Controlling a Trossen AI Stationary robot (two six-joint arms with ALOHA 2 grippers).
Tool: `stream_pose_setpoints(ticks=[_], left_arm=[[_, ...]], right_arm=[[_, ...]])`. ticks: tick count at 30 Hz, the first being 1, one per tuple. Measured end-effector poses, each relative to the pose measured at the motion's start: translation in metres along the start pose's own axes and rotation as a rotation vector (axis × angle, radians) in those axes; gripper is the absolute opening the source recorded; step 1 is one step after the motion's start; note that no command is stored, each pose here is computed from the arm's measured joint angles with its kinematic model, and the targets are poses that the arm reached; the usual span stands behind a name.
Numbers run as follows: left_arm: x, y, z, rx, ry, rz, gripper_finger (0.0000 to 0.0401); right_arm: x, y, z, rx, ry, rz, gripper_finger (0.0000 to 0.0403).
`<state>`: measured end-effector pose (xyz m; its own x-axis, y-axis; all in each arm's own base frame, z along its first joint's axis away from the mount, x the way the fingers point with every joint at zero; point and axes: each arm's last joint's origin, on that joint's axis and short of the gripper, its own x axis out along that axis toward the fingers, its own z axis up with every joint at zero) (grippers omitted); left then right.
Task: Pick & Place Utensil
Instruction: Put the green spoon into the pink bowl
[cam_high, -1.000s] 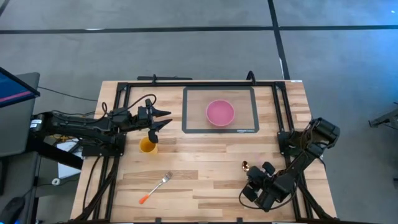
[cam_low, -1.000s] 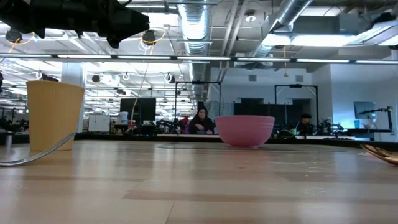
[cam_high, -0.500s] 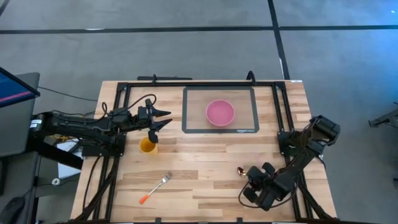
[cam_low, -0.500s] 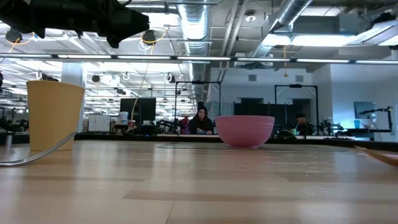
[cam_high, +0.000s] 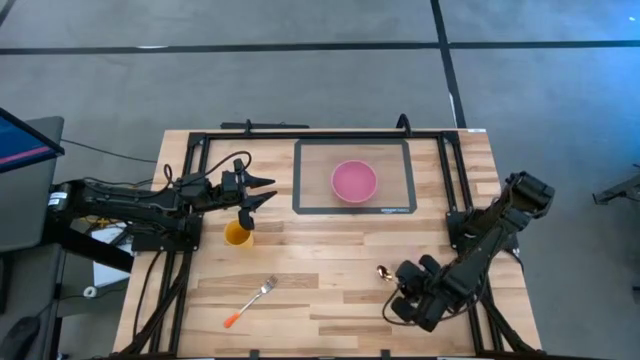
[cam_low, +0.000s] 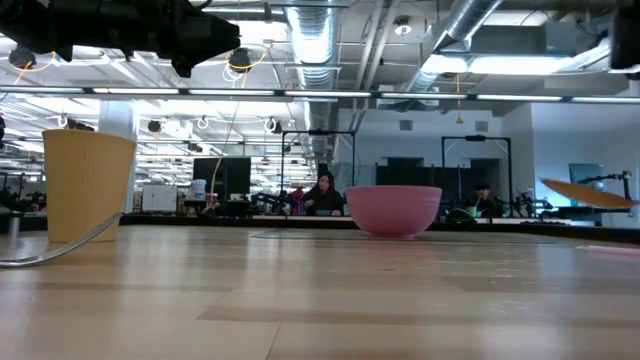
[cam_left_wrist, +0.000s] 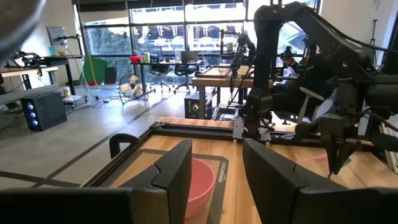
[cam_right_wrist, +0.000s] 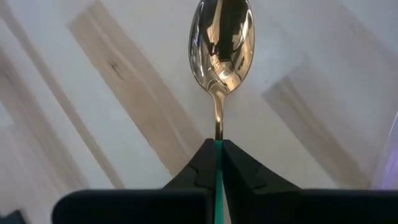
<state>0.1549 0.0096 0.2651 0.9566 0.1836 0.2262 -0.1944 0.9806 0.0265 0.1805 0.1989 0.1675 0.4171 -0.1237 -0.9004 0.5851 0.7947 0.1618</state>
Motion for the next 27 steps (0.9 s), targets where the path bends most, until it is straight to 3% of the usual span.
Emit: stream_pose_setpoints(ticks=[9, 27], left_arm=[[0.000, 0.000, 0.000, 0.000, 0.000, 0.000, 0.0144], [0.000, 0.000, 0.000, 0.000, 0.000, 0.000, 0.0144]], right_arm=[[-0.019, -0.011, 0.038, -0.056, 0.004, 0.062, 0.0011], [-0.021, -0.051, 0.110, 0.055, -0.033, -0.012, 0.0012]])
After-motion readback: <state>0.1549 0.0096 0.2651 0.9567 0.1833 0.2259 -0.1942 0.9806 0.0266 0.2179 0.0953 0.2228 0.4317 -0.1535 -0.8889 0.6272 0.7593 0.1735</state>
